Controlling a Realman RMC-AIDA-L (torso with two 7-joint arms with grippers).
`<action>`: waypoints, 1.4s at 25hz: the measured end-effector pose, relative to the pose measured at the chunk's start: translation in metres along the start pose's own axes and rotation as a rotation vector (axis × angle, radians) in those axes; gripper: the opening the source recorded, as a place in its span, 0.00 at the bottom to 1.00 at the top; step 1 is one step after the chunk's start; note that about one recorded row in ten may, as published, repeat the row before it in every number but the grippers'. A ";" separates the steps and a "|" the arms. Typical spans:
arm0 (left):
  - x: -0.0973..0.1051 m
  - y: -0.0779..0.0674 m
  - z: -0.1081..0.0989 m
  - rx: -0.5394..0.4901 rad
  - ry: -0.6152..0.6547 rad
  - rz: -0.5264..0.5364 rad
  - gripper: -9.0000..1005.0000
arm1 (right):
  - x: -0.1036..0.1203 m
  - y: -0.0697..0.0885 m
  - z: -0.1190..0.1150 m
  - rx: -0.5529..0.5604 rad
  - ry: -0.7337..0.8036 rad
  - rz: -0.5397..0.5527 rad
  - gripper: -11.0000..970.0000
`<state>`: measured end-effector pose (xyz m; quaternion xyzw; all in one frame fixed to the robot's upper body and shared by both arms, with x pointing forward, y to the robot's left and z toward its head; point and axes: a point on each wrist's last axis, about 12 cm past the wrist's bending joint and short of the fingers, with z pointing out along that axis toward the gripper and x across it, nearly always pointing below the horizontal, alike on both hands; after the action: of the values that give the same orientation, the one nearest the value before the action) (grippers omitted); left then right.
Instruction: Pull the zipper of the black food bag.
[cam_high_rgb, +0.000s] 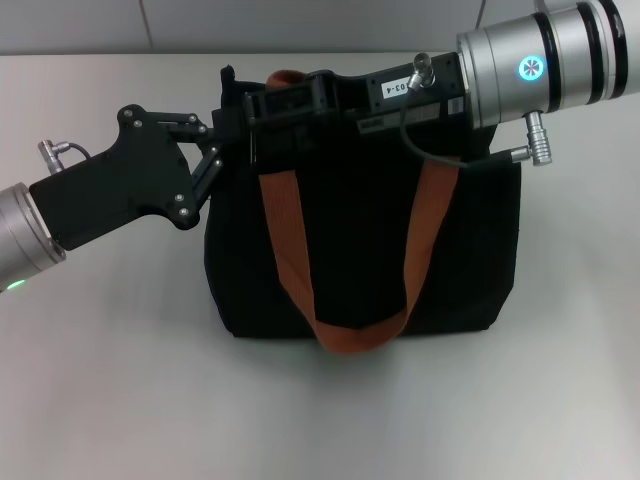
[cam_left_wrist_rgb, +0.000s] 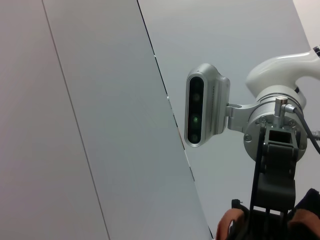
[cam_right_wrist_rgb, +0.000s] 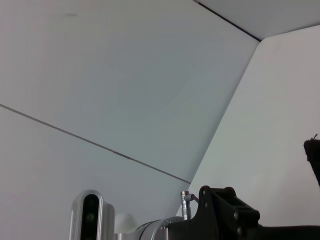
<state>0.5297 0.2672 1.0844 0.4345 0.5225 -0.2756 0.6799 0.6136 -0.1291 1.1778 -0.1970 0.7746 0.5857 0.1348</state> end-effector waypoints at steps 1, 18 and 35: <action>0.000 0.000 0.001 0.001 -0.001 0.000 0.05 | 0.000 0.000 0.000 0.000 0.000 -0.002 0.78; 0.001 -0.005 -0.007 0.019 0.009 -0.015 0.06 | 0.001 0.001 -0.001 -0.003 0.002 -0.018 0.78; -0.001 0.000 -0.002 0.027 0.009 -0.001 0.06 | 0.002 0.000 0.000 0.023 0.023 -0.037 0.64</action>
<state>0.5288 0.2692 1.0852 0.4446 0.5218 -0.2810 0.6717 0.6121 -0.1294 1.1774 -0.2164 0.7791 0.5718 0.1388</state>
